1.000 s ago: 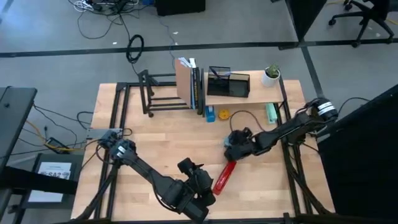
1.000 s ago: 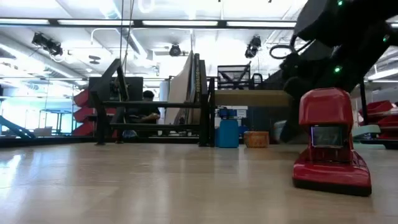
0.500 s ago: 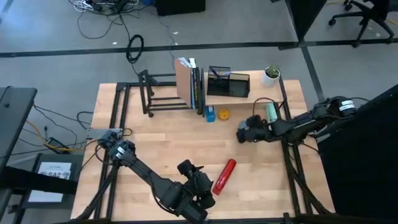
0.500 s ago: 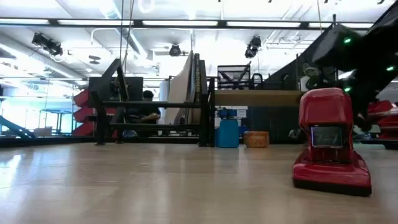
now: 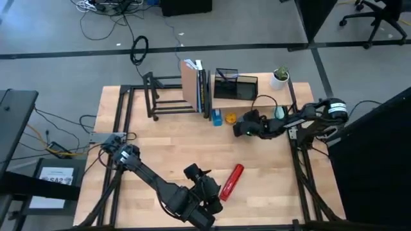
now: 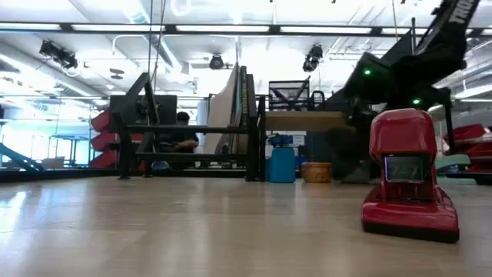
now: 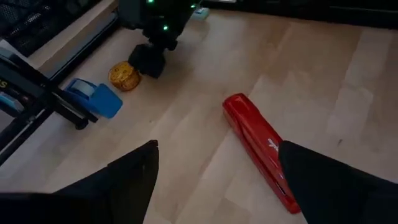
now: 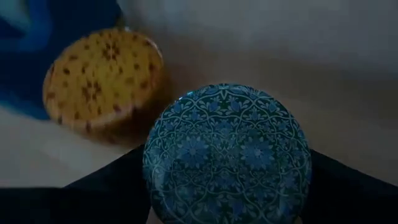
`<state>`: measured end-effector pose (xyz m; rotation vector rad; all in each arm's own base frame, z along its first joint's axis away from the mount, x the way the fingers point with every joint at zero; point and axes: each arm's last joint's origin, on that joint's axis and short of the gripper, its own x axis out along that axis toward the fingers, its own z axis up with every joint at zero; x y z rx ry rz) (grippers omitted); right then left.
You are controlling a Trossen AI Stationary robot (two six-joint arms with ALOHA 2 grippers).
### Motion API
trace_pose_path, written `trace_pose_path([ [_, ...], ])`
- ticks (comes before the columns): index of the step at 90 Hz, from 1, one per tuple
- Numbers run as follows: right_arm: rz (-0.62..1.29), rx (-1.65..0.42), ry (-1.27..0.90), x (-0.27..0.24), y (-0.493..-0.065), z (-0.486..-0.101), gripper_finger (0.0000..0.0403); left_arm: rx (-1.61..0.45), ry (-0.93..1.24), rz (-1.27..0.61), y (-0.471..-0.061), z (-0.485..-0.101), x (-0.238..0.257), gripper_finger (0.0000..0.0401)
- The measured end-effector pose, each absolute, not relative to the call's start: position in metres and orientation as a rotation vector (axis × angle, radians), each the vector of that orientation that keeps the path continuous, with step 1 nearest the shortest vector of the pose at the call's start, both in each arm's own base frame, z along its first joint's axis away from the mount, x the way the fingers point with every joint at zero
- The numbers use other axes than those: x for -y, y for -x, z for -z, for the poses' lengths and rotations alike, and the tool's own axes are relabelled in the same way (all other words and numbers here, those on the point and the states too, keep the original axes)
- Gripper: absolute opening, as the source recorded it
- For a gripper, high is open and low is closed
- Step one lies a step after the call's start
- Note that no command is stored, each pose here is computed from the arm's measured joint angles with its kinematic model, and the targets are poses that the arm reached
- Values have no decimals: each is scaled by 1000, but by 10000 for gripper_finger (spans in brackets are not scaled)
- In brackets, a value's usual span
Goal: Stock shelves
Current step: Put the blue scented candle under the shelf
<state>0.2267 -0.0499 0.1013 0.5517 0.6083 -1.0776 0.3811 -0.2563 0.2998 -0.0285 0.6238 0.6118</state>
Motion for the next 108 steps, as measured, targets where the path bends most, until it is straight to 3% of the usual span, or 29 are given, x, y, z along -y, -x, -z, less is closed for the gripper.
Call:
trace_pose_path([
  [17, 1061, -646, -511, 50, -226, -111, 346, -621, 34, -611, -381, -300, 257, 307],
  [52, 965, -594, -485, 21, -202, -158, 344, -613, 45, -607, -382, -300, 257, 307],
  [73, 967, -699, -587, -4, -191, -147, 344, -610, 48, -599, -381, -300, 260, 307],
  [108, 1059, -707, -518, 21, -218, -109, 270, -723, 60, -484, -377, -298, 269, 307],
])
